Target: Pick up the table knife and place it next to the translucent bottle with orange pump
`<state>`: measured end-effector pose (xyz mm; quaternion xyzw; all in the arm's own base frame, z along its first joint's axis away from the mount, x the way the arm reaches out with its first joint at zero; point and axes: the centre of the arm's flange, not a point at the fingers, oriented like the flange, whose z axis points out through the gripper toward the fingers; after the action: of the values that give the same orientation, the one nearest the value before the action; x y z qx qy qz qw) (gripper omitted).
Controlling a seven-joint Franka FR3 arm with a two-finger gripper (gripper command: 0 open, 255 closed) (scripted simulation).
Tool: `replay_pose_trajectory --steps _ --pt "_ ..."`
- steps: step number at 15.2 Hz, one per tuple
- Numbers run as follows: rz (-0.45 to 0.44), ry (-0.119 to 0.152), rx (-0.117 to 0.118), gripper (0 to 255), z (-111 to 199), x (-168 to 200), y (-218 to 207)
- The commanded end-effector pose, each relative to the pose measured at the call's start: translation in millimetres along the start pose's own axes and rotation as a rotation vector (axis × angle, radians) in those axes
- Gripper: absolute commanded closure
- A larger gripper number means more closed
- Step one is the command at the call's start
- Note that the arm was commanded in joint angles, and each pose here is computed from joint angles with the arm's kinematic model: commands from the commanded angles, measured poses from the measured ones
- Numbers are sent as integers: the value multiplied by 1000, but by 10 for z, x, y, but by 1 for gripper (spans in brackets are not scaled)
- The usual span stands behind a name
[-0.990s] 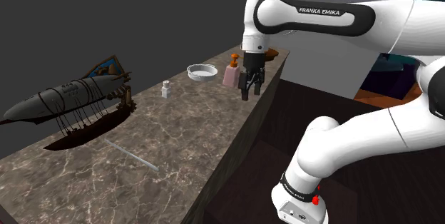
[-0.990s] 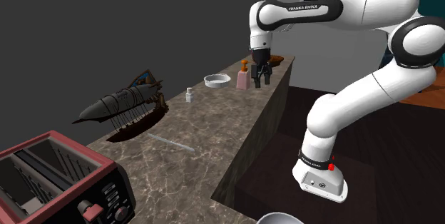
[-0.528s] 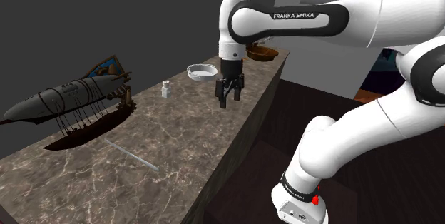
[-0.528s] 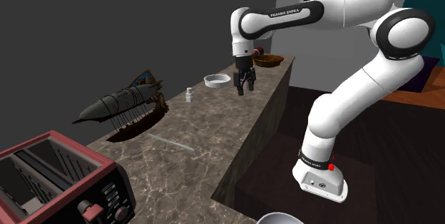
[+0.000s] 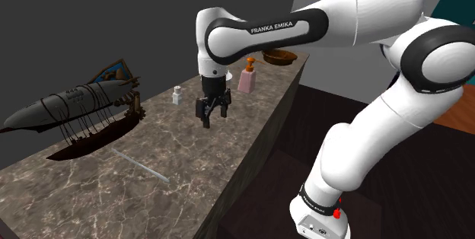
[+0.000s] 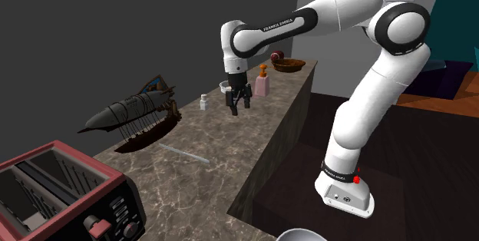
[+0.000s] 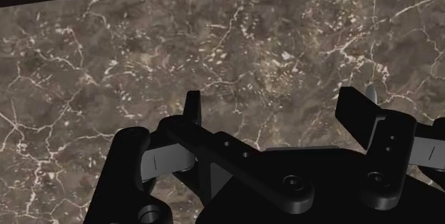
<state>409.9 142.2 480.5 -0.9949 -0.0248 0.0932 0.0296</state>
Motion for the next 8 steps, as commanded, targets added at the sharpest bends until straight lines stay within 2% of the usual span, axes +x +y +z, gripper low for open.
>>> replay_pose_trajectory --steps 1,8 --pt "-11 4 -9 0 74 156 -215" --pt "-51 14 -46 0 349 721 -933"
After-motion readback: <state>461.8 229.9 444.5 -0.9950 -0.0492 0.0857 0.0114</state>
